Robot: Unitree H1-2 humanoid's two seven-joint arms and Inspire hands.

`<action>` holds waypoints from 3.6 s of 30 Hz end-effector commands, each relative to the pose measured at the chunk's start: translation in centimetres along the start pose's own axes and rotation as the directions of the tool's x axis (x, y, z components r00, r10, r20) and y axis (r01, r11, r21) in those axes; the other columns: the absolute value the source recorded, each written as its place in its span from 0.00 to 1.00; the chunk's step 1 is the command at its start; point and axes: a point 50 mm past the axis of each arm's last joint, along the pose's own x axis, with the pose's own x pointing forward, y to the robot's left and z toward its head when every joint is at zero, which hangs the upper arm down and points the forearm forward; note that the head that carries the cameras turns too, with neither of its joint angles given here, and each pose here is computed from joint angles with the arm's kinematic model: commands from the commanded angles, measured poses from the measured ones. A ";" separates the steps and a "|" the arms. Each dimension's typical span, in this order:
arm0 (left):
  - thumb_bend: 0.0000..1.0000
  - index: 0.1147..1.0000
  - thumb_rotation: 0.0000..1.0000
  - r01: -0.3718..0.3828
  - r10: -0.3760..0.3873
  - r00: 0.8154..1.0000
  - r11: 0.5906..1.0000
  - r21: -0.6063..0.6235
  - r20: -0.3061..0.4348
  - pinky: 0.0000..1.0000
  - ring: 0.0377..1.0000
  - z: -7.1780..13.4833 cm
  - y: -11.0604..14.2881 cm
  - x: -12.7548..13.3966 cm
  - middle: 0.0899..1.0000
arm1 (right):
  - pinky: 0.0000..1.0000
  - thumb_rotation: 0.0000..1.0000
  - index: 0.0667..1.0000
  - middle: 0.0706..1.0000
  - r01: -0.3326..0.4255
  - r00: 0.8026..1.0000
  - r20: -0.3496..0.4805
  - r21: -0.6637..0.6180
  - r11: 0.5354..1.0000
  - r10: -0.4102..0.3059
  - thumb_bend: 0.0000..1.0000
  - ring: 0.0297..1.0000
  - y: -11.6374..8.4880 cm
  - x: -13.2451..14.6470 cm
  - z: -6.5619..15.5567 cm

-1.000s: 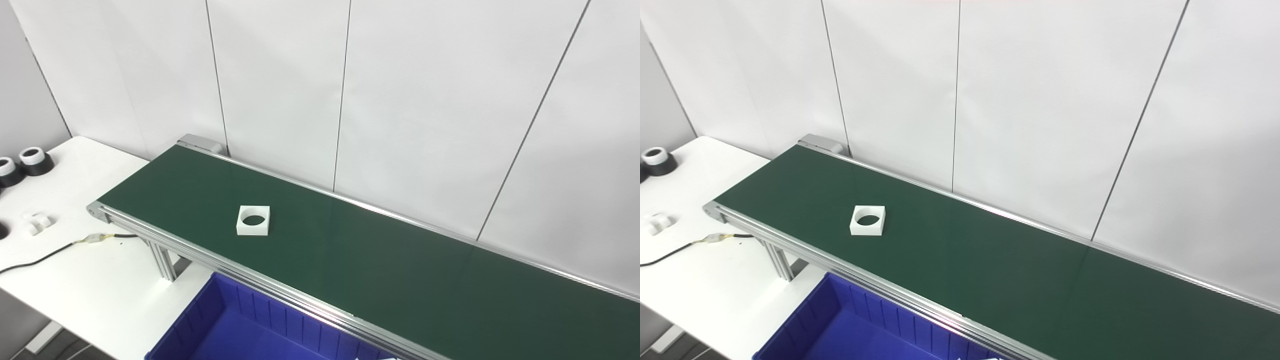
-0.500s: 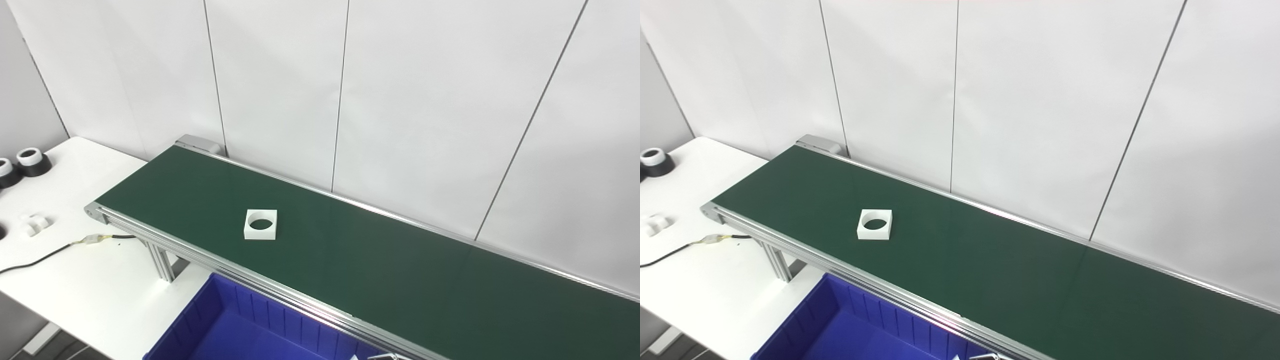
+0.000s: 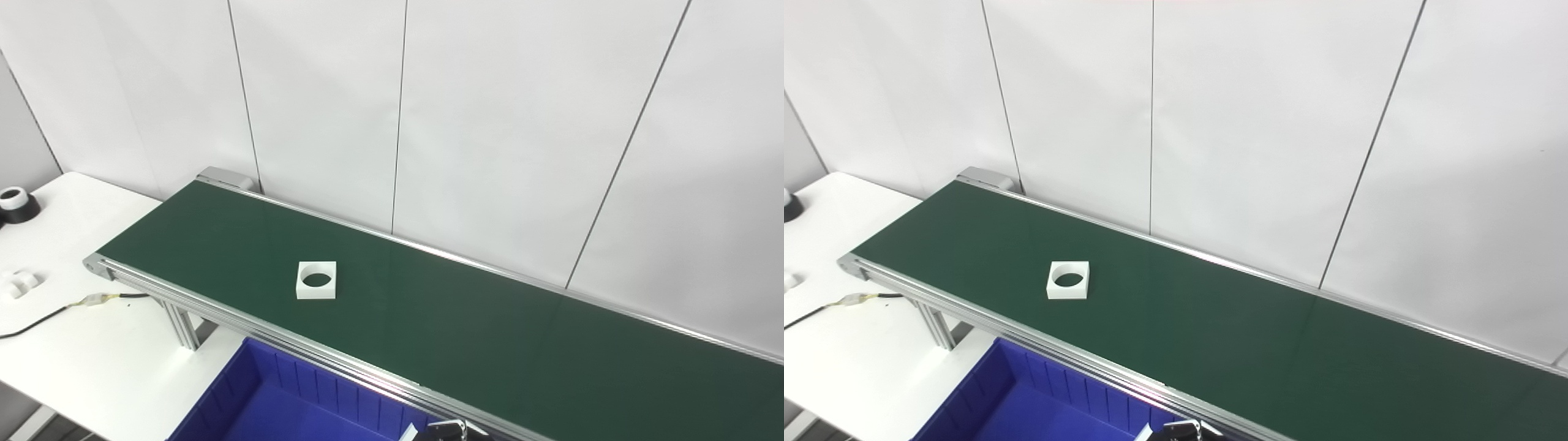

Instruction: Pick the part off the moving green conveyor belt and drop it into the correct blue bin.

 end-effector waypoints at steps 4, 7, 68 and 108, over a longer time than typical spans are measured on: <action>0.50 0.43 0.06 0.026 -0.026 0.984 1.000 0.002 0.176 0.49 0.51 3.5 0.2 2.5 0.49 | 0.63 0.00 0.75 0.77 0.017 0.995 0.093 0.011 1.000 -0.018 0.62 0.72 -0.5 0.0 1.4; 0.50 0.43 0.06 0.016 -0.017 0.975 1.000 0.008 0.223 0.51 0.52 4.7 0.7 3.5 0.51 | 0.62 0.00 0.75 0.76 0.016 0.995 0.096 0.013 1.000 -0.018 0.63 0.72 -0.5 0.0 1.5; 1.00 0.83 0.15 -0.015 -0.014 1.000 0.503 0.864 0.025 0.77 0.90 12.1 24.4 20.5 0.91 | 0.58 0.00 0.73 0.74 -0.017 0.996 0.088 -0.017 1.000 0.018 0.68 0.68 1.1 1.2 1.0; 0.99 0.65 0.03 0.231 -0.077 0.973 0.334 0.914 -0.218 0.63 0.69 8.4 22.8 19.8 0.68 | 0.58 0.00 0.72 0.73 0.042 0.994 0.098 -0.041 0.998 -0.037 0.71 0.68 1.8 0.6 1.1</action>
